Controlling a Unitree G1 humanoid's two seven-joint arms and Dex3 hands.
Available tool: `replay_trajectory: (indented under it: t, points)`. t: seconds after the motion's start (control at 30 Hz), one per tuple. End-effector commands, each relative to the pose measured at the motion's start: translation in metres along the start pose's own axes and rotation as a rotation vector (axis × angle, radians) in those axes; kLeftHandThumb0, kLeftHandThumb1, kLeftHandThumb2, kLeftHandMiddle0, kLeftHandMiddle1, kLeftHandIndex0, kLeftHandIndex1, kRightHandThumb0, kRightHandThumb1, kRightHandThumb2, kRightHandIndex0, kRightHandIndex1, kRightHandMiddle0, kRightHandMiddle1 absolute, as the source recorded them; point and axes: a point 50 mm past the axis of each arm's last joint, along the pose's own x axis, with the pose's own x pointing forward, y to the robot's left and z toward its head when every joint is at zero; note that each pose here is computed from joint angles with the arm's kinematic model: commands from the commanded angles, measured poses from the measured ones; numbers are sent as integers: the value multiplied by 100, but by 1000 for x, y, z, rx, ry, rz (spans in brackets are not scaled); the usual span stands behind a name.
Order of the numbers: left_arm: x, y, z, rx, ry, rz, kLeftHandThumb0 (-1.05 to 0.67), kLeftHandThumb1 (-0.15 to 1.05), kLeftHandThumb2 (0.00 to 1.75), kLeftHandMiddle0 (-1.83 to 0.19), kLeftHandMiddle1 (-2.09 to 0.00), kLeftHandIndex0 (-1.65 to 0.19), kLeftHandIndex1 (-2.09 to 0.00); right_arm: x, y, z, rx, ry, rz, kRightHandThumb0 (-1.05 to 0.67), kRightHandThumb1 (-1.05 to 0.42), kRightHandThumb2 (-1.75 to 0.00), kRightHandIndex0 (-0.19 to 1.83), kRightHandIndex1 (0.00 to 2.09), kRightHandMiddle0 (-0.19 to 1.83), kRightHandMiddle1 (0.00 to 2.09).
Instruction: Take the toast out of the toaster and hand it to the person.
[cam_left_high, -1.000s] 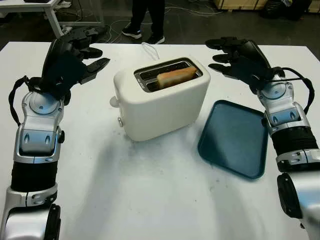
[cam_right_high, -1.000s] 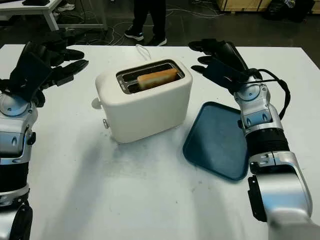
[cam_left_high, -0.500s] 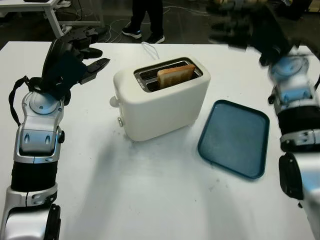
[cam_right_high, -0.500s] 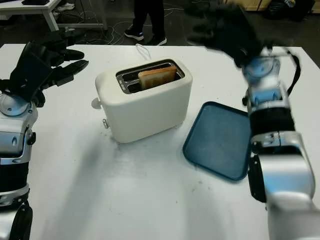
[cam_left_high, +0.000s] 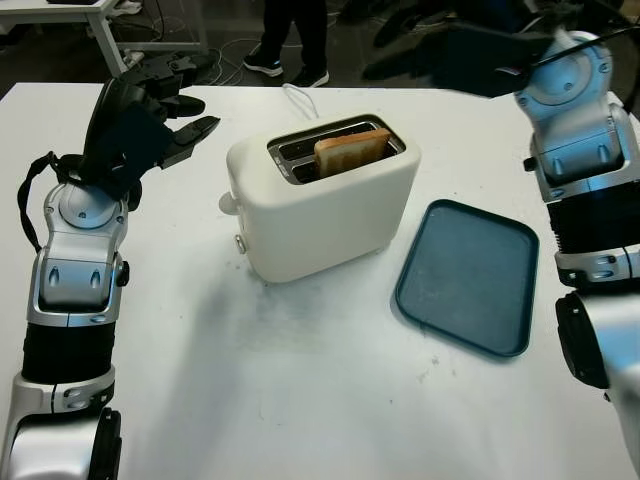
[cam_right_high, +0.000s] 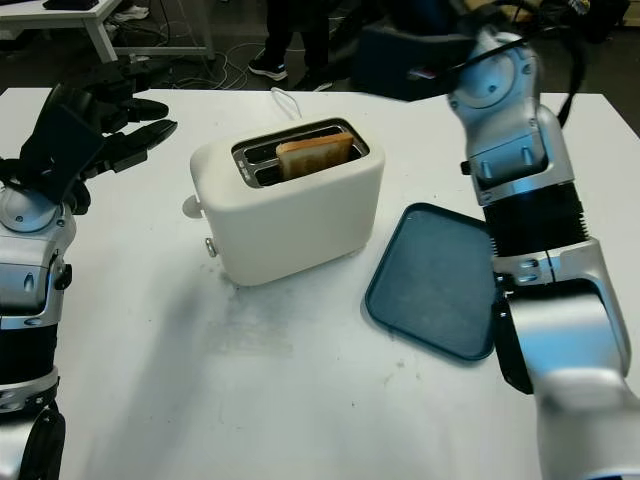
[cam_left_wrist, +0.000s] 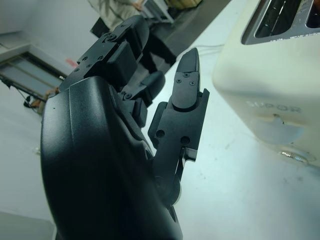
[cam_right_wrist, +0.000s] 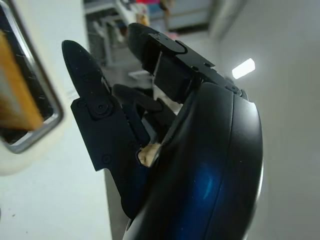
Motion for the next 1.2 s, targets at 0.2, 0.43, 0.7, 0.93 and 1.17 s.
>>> replay_trajectory:
  t: [0.2, 0.43, 0.7, 0.93, 1.17]
  points:
    - [-1, 0, 1, 21, -12, 7, -18, 92, 16, -38, -76, -60, -6, 3, 27, 6, -91, -35, 134, -47, -63, -1, 76, 58, 94, 2]
    - [-1, 1, 1, 14, -13, 7, -19, 92, 15, -38, -75, -60, -6, 2, 35, -8, -134, 18, 165, -44, -66, 0, 64, 83, 93, 1]
    - [0, -1, 2, 22, -11, -2, -18, 92, 16, -38, -74, -59, -5, 1, 40, -14, -161, 15, 153, -40, -68, -1, 64, 89, 94, 1]
    - [0, -1, 2, 13, -12, -2, -18, 92, 16, -38, -74, -59, -5, 2, 50, -20, -181, 18, 161, -35, -71, 0, 75, 71, 95, 1]
    - [1, -1, 2, 36, -14, 0, -18, 92, 16, -39, -74, -59, -5, 2, 53, -22, -198, 23, 180, -35, -71, 0, 77, 71, 96, 1]
